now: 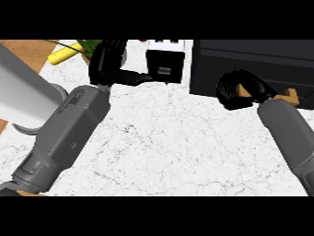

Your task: Pick up the cup, place it into the drawer and close the drawer

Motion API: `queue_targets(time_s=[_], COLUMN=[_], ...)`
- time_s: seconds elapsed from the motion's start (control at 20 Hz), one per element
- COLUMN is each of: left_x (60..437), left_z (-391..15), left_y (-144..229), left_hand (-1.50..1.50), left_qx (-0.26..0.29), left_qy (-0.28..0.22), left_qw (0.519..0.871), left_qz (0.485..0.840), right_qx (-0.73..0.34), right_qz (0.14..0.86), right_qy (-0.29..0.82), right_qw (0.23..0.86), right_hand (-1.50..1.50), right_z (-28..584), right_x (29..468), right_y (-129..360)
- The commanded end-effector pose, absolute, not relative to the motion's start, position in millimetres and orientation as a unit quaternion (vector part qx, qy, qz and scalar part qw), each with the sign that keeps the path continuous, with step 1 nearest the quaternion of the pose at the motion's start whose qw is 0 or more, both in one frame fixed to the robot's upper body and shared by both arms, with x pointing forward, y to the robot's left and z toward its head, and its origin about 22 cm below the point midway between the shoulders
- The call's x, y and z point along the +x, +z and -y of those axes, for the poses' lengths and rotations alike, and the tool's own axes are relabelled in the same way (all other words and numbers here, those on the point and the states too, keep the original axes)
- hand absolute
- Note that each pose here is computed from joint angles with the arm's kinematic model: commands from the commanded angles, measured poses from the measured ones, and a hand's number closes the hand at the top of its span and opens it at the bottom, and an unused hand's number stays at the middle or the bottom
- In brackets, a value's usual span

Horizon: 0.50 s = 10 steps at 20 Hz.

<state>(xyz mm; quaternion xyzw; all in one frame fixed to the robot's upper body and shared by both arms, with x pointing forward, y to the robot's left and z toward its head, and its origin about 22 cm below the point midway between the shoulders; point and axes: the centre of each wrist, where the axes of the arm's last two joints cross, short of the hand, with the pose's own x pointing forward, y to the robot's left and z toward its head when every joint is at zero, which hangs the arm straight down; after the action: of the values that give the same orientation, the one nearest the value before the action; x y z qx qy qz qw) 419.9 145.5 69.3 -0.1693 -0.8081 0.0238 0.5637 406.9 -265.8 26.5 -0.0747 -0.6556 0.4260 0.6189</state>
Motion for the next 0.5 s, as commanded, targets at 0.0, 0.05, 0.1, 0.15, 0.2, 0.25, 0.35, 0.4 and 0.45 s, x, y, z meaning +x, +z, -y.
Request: queue_targets(time_s=[0.0, 0.05, 0.1, 0.15, 0.2, 0.25, 0.35, 0.4, 0.45], left_x=[415, 410, 419, 416, 416, 412, 414, 415, 414], left_z=[-146, -146, -156, -157, -159, -158, -161, -164, -163], left_y=[62, 55, 72, 66, 67, 57, 63, 66, 64], left_hand=[-1.50, -1.50, -1.50, -1.50, -1.50, -1.50, -1.50, -1.50, -1.50], left_qx=[-0.179, -0.180, -0.181, -0.183, -0.183, -0.180, -0.187, -0.189, -0.188], left_qy=[0.016, 0.014, 0.015, 0.016, 0.015, 0.011, 0.009, 0.010, 0.011], left_qw=[0.567, 0.572, 0.562, 0.567, 0.564, 0.574, 0.569, 0.564, 0.567], left_qz=[0.804, 0.800, 0.807, 0.803, 0.805, 0.799, 0.801, 0.804, 0.802], right_qx=[-0.155, -0.156, -0.160, -0.153, -0.150, -0.150, -0.145, -0.144, -0.142], right_qz=[0.684, 0.687, 0.683, 0.690, 0.696, 0.694, 0.697, 0.698, 0.701], right_qy=[0.374, 0.364, 0.373, 0.359, 0.359, 0.359, 0.360, 0.359, 0.354], right_qw=[0.607, 0.610, 0.607, 0.609, 0.604, 0.605, 0.604, 0.603, 0.602], right_hand=[1.50, 1.50, 1.50, 1.50, 1.50, 1.50, 1.50, 1.50, 1.50], right_z=[290, 290, 296, 298, 300, 304, 308, 314, 312], right_x=[439, 438, 438, 440, 439, 439, 437, 435, 436], right_y=[98, 96, 101, 107, 109, 112, 113, 113, 116])
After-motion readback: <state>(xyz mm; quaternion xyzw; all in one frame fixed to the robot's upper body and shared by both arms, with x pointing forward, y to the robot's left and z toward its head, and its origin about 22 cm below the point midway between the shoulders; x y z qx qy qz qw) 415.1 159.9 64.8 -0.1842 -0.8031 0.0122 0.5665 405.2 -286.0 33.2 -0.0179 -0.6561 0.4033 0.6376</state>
